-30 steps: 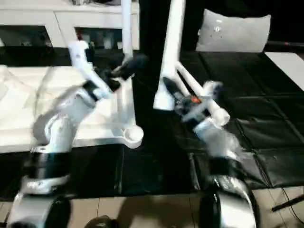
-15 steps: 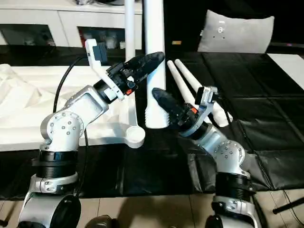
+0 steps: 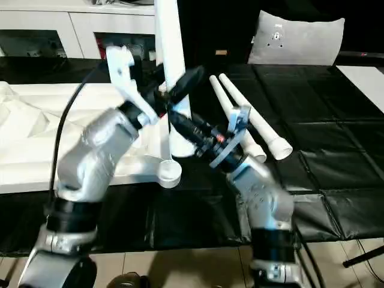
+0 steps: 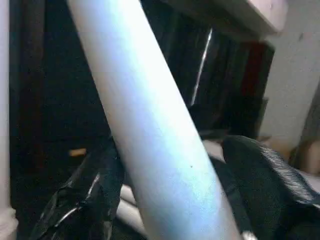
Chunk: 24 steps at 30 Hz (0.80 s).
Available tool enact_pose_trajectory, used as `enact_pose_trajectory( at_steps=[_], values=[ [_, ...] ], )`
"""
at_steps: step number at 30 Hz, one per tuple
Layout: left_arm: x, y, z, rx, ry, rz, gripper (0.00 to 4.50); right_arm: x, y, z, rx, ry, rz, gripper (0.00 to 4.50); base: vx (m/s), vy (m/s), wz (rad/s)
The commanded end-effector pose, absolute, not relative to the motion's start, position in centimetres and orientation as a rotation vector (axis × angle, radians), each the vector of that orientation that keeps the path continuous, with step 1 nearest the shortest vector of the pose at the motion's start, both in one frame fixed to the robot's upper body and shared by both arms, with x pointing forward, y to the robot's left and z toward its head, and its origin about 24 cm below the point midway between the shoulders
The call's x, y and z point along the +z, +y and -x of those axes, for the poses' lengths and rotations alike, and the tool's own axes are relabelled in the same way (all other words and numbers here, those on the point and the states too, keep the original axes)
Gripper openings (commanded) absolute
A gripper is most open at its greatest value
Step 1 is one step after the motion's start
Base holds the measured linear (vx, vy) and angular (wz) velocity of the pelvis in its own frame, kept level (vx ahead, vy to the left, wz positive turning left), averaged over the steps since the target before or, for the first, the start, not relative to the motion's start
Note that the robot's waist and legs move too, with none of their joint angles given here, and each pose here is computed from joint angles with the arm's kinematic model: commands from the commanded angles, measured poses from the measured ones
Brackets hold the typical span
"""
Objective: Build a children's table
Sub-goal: Pick table leg
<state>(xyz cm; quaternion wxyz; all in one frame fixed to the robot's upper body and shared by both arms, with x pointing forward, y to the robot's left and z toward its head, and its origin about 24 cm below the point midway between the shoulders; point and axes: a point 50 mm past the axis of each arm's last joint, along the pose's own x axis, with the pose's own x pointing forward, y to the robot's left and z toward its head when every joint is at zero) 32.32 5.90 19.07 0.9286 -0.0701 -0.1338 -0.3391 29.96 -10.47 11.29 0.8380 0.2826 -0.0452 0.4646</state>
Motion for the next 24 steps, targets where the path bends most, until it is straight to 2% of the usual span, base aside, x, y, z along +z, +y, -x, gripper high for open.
enact_pose_trajectory(
  at_steps=[1, 6, 12, 18, 23, 24],
  values=[
    [19.5, 5.5, -32.2, -0.690, -0.310, 0.093, 3.08, 11.3, -10.4, -30.0, 0.974, -0.098, -0.578, 1.89, 0.000, 0.000, 0.00],
    [18.9, 5.5, -32.0, -0.700, -0.304, 0.094, 2.61, 10.9, -9.9, -29.9, 0.997, -0.084, -0.535, 1.89, 0.000, 0.000, 0.00],
    [18.3, 5.2, -31.7, -0.728, -0.266, 0.115, 2.29, 10.7, -9.7, -29.7, 1.004, -0.078, -0.511, 1.89, 0.000, 0.000, 0.00],
    [18.0, 5.3, -32.0, -0.725, -0.203, 0.234, 2.11, 10.5, -10.0, -29.7, 0.995, -0.077, -0.482, 1.89, 0.000, 0.000, 0.00],
    [18.3, 6.9, -32.9, -0.621, -0.195, 0.328, 1.96, 10.4, -10.4, -30.0, 0.972, -0.058, -0.416, 1.89, 0.000, 0.000, 0.00],
    [18.3, 7.0, -33.0, -0.615, -0.196, 0.329, 1.95, 10.4, -10.4, -30.0, 0.972, -0.056, -0.412, 2.45, 0.000, 0.000, 0.00]
  ],
)
